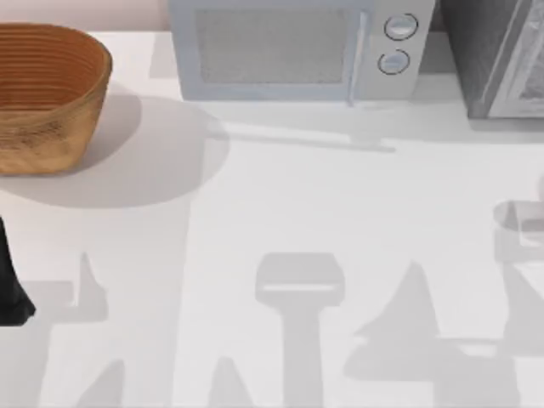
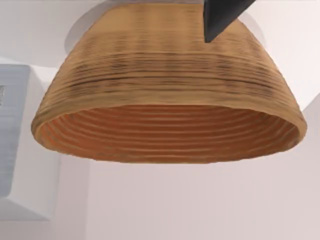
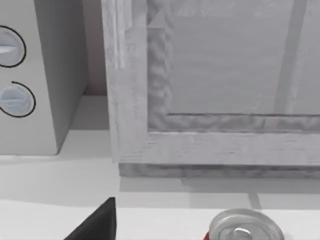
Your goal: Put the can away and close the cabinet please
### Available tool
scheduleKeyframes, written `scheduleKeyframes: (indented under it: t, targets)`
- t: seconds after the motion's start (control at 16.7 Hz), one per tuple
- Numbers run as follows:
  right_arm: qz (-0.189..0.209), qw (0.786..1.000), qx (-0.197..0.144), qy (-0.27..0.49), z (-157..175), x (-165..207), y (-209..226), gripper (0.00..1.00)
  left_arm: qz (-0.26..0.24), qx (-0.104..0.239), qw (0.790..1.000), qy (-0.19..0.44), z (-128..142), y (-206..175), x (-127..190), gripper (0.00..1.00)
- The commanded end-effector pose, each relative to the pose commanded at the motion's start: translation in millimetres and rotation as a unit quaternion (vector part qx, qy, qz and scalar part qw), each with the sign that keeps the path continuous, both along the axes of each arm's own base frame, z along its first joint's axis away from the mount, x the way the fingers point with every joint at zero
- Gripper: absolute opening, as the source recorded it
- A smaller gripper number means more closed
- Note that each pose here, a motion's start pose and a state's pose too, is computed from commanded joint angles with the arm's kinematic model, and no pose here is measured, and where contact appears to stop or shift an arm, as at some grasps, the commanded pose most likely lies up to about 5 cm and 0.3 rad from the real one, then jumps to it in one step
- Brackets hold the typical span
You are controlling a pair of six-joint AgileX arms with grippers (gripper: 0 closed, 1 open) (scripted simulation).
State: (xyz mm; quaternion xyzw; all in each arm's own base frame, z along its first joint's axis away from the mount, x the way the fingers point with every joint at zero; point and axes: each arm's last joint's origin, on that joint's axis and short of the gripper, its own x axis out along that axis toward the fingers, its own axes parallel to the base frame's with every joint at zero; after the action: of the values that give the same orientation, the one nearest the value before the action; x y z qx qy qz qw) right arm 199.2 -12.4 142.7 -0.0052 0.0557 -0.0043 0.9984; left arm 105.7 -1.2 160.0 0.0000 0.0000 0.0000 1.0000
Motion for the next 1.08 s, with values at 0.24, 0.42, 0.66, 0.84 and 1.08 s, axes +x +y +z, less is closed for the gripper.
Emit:
scheduleKeyframes:
  t: [0.24,0.42,0.66,0.84,1.08]
  targets:
    - [0.0,1.0,0.001,0.017,-32.2,22.3,-5.1,1.0,0.0,0.0,1.0,0.0,0.0,0.0,0.0,1.0]
    - [0.0,1.0,0.003,0.027,-58.1,30.6,-8.3,1.0,0.0,0.0,1.0,0.0,0.0,0.0,0.0,1.0]
    - [-0.001,0.999,0.006,0.037,-85.7,32.9,-11.0,1.0,0.0,0.0,1.0,0.0,0.0,0.0,0.0,1.0]
    - [-0.001,0.999,0.007,0.041,-95.5,32.3,-11.8,1.0,0.0,0.0,1.0,0.0,0.0,0.0,0.0,1.0]
    - [-0.001,0.999,0.007,0.041,-96.3,32.2,-11.8,1.0,0.0,0.0,1.0,0.0,0.0,0.0,0.0,1.0]
